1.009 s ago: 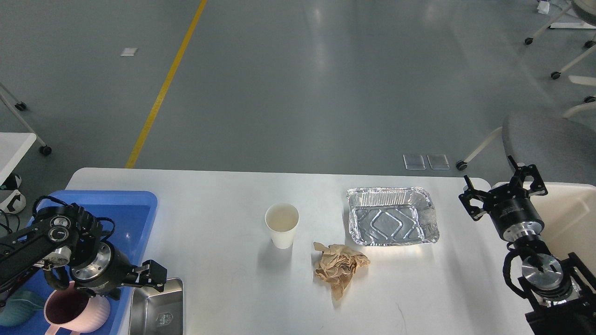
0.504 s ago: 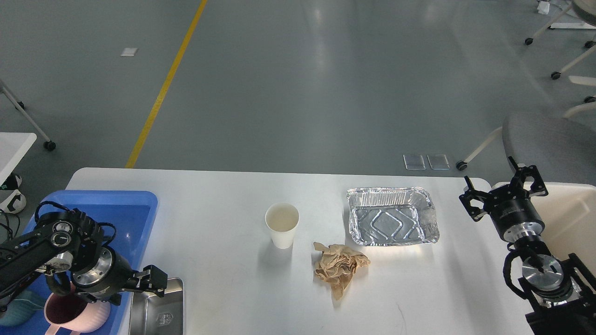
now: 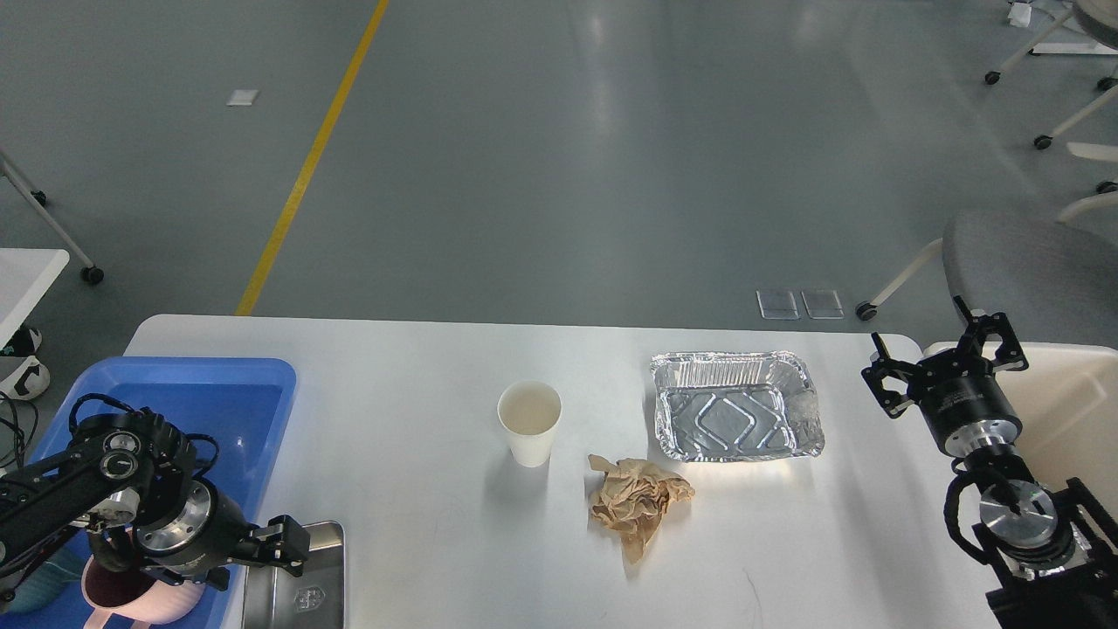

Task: Tidy desktop
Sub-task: 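Grasp the edge of the small silver tray with the left gripper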

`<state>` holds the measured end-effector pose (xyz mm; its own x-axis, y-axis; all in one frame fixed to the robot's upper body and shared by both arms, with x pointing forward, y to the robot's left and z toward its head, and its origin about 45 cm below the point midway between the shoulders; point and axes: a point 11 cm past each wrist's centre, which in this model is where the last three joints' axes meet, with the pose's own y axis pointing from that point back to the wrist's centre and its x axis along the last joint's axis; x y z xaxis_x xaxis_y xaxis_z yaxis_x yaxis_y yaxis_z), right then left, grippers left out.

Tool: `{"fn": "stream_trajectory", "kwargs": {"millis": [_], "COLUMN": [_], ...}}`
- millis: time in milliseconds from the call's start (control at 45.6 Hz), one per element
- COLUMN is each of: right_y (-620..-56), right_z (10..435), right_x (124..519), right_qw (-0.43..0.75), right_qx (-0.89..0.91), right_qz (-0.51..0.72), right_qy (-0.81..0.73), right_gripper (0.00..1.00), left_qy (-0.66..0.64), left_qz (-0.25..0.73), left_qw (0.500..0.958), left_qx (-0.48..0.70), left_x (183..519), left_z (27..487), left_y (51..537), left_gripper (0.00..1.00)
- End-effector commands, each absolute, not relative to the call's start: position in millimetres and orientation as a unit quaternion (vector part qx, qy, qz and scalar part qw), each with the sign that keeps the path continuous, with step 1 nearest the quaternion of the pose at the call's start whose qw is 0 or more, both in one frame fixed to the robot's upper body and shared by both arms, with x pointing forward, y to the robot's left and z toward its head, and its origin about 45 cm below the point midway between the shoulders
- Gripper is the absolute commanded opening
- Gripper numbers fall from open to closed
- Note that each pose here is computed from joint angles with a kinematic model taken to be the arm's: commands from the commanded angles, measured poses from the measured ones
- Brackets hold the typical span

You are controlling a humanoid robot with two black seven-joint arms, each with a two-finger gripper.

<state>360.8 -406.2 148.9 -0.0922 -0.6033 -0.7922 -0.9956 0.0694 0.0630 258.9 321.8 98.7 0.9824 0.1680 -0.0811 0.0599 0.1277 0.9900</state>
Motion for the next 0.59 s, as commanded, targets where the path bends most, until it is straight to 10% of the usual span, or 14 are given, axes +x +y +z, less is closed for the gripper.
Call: {"fn": "stream_trajectory", "kwargs": {"millis": [0,263,570], "right_y": [-406.1,-406.5,-407.0], "right_z": [149.0,147.9,146.2], "right_x": [360.8,359.7,358.2], "right_qw": [0.304,0.304,0.303], "right_qx": [-0.602,-0.601,-0.599], "right_qz": [0.322,0.323,0.324], "right_qy": [0.665,0.665,0.666], "right_gripper": [1.00,1.00,1.00], "left_qy": [0.086,0.085,0.078], "left_qz": [0.034,0.023,0.022], "left_qw": [0.737,0.726,0.721], "left_qx": [0.670,0.682,0.688], "left_x": [258.4,256.3,257.6], "left_z": [98.4,97.7,96.3], "left_y": [324.0,326.3,323.8], "left_gripper": [0.43,0.12,0.00]}}
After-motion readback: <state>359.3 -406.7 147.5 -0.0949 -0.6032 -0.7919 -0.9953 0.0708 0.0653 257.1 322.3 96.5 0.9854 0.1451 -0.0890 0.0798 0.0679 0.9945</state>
